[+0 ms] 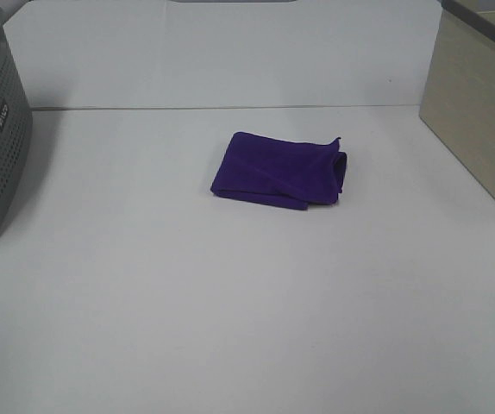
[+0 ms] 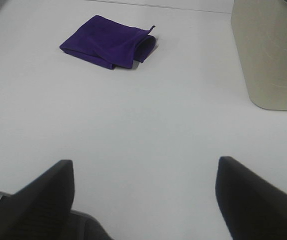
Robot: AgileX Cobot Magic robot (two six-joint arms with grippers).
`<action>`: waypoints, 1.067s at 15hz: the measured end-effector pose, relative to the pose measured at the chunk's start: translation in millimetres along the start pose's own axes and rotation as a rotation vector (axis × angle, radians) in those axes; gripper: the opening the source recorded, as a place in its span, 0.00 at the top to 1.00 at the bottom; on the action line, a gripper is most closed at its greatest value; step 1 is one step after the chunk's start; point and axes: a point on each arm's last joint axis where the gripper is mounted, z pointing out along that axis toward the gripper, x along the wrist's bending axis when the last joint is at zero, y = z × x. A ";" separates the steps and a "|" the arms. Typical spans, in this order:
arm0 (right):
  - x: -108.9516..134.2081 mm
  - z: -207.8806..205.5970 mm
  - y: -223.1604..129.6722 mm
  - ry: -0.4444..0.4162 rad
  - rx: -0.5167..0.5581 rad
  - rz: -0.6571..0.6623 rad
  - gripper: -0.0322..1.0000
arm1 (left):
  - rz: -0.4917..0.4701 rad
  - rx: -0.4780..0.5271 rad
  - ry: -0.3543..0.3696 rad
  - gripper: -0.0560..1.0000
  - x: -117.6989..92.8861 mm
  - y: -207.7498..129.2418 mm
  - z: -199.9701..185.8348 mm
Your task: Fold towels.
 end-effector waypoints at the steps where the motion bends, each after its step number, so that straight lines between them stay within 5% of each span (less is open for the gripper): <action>1: 0.0 0.0 0.0 0.000 0.000 0.000 0.22 | 0.000 0.000 0.000 0.23 0.0 0.0 0.0; 16: 0.0 0.0 0.0 0.000 0.000 0.000 0.23 | 0.000 0.000 0.000 0.23 0.0 0.0 0.0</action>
